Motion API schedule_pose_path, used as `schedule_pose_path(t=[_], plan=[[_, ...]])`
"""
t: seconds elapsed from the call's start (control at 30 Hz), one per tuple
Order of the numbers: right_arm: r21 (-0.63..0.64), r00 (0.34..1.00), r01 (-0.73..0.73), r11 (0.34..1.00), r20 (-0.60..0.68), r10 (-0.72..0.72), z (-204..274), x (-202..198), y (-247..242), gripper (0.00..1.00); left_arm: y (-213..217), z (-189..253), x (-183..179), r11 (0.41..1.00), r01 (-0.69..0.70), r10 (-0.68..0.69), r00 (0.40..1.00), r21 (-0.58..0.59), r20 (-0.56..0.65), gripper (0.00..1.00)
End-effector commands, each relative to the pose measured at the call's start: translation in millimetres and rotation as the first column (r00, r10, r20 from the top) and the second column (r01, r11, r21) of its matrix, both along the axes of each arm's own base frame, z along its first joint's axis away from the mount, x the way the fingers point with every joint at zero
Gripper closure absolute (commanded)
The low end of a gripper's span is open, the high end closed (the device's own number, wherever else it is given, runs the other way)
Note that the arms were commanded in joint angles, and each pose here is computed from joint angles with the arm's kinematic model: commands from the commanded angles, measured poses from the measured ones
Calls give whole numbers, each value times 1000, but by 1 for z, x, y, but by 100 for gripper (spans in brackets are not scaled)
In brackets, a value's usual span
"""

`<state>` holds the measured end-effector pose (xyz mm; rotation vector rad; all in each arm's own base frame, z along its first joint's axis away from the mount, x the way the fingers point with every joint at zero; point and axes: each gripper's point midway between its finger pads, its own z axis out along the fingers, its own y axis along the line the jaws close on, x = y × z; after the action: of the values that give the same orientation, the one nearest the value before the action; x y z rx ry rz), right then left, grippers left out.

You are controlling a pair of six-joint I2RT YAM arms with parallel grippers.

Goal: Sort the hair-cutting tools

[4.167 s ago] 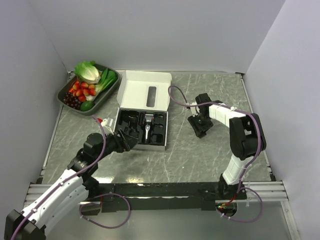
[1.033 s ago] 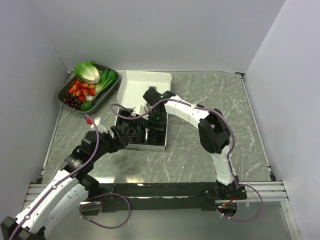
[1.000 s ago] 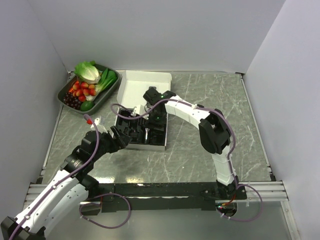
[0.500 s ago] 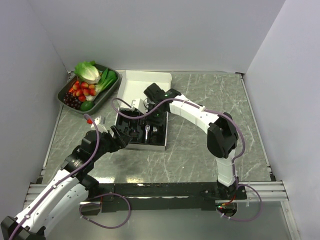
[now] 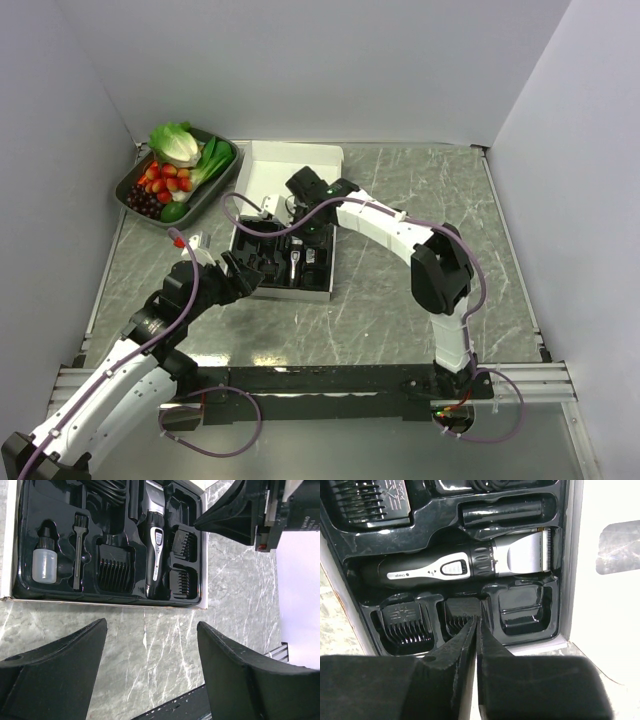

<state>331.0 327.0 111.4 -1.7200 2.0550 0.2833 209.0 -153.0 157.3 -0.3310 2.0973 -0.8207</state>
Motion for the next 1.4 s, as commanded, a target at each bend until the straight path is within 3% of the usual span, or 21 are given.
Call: schedule_pose_path(t=[0.0,0.47,0.7,0.93,1.13,1.27,1.37], plan=[[0,1000,21,1000,-8,-21,-12,9,2,92,-2,19,4,1000,5,-4,998,-19,56,22],[-84,991,19,996,-127,-29,-57,-7,-19,95,-4,14,5,1000,11,-10,999,-21,48,22],[-49,996,41,998,-83,-45,-44,2,-13,94,-4,16,6,1000,7,-7,999,-14,51,22],[84,998,56,995,-4,-56,1,13,5,84,-4,19,7,1000,8,-7,998,-12,58,21],[179,985,121,976,104,-141,46,27,5,68,-4,21,8,1000,11,-10,998,-11,63,21],[259,900,322,911,215,-379,82,63,-18,66,-5,22,8,1000,15,-14,998,-14,65,21],[335,729,559,758,237,-642,101,99,-69,60,-5,24,7,1000,17,-16,997,-17,72,22]])
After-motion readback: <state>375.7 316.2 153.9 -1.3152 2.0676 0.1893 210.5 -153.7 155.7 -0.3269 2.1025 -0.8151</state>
